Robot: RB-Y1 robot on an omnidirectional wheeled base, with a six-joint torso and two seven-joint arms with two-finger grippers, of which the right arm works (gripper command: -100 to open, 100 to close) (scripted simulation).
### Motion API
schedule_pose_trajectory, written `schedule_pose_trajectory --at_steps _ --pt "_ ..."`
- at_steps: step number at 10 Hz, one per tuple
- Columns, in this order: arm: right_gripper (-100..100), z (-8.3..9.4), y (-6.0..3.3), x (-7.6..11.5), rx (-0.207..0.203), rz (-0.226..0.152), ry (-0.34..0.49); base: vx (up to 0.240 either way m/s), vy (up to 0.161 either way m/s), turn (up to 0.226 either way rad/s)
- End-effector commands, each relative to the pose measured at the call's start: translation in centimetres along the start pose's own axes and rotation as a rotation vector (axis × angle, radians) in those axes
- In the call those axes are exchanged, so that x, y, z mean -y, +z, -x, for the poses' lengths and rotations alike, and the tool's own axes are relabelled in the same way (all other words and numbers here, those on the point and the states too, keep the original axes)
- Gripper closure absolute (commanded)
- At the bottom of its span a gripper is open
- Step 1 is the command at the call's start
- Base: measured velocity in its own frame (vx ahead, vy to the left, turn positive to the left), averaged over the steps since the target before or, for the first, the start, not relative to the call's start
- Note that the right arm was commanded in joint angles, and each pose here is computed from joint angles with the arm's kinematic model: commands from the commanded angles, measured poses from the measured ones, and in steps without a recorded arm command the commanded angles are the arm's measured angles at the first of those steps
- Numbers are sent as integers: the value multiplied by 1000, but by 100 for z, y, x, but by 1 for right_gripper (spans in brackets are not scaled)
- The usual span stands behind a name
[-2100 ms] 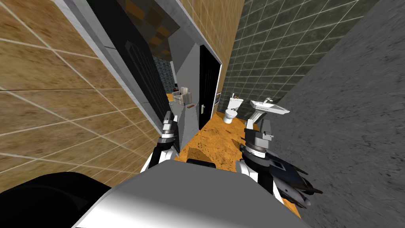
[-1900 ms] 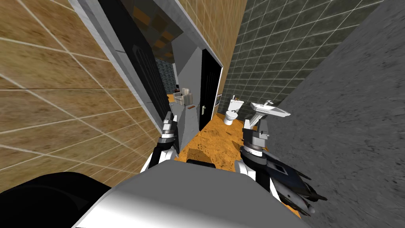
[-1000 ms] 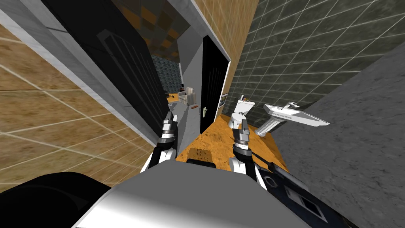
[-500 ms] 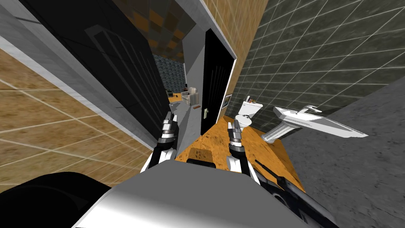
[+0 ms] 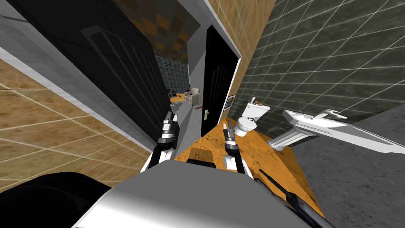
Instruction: Push the door open
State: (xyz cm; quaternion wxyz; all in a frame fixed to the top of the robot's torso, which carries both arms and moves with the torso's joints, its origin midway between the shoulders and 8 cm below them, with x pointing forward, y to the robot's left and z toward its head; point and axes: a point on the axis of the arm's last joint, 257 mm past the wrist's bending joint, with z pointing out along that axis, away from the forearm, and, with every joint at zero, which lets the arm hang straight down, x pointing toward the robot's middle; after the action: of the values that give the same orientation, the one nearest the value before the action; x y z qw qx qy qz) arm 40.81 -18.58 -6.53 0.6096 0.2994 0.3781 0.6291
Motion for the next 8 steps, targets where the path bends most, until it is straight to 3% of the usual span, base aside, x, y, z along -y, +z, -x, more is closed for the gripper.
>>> schedule_pose_trajectory --at_steps 1,8 --pt "-100 -69 24 129 -14 -25 14 91 -92 115" --pt "-100 -417 2 656 -81 -137 72 93 -91 121"
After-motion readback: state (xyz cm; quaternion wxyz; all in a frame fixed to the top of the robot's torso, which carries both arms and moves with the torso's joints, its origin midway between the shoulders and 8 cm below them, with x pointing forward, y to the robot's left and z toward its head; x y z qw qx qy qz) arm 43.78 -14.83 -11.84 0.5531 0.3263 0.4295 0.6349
